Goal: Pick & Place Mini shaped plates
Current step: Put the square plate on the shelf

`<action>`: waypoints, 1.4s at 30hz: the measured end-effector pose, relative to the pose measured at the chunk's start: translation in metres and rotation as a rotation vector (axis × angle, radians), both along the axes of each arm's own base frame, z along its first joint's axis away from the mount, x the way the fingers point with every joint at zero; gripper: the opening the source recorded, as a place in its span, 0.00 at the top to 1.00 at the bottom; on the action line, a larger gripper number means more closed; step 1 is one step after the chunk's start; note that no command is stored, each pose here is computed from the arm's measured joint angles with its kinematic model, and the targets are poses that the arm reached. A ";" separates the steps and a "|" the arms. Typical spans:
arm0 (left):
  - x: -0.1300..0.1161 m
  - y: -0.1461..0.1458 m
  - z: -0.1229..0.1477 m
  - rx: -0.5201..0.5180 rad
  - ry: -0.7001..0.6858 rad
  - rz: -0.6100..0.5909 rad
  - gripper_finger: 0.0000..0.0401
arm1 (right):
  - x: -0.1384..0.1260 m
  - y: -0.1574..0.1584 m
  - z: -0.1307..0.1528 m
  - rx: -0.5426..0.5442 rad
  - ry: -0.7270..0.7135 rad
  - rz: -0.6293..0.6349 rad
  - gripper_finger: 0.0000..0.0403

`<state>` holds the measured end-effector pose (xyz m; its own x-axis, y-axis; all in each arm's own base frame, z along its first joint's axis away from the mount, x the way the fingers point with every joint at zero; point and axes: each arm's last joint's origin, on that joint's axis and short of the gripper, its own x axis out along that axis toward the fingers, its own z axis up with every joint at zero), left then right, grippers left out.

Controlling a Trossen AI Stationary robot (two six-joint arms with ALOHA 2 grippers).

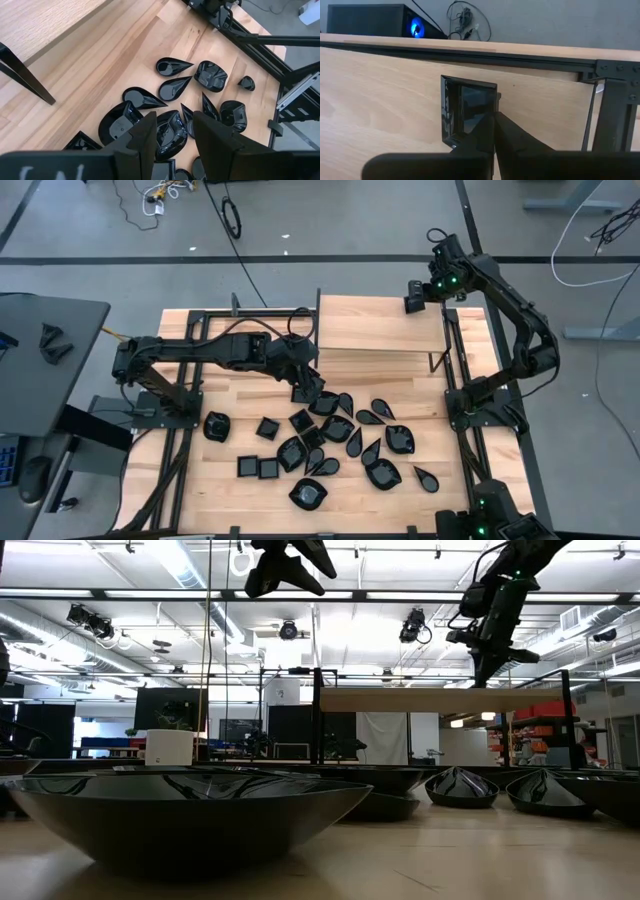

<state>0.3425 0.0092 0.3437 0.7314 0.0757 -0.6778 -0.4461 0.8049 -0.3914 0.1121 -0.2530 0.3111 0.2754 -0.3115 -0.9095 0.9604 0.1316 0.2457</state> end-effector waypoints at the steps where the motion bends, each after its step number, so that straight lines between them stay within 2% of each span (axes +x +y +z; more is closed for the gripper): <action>1: 0.000 0.000 0.000 0.000 0.000 0.000 0.67 | 0.000 0.000 0.000 0.000 0.000 0.000 0.98; 14: 0.000 0.000 0.000 0.000 0.000 0.000 0.67 | 0.000 0.000 0.000 0.000 0.004 -0.001 0.91; 25: 0.000 0.000 0.000 -0.006 0.000 0.005 0.67 | 0.000 0.000 0.000 -0.001 0.004 0.005 0.91; 30: 0.000 0.000 0.000 -0.009 0.000 0.003 0.67 | 0.001 0.006 0.002 -0.002 0.022 0.090 0.91; 35: 0.000 0.000 0.000 -0.008 0.000 0.002 0.67 | 0.009 0.025 0.016 -0.082 0.033 0.225 0.91; 38: 0.000 0.001 0.000 -0.004 -0.001 0.000 0.67 | 0.017 0.030 0.021 -0.136 0.045 0.249 0.92; 42: 0.001 0.003 0.001 0.003 -0.011 0.013 0.67 | 0.025 0.020 0.010 -0.116 0.060 0.253 0.98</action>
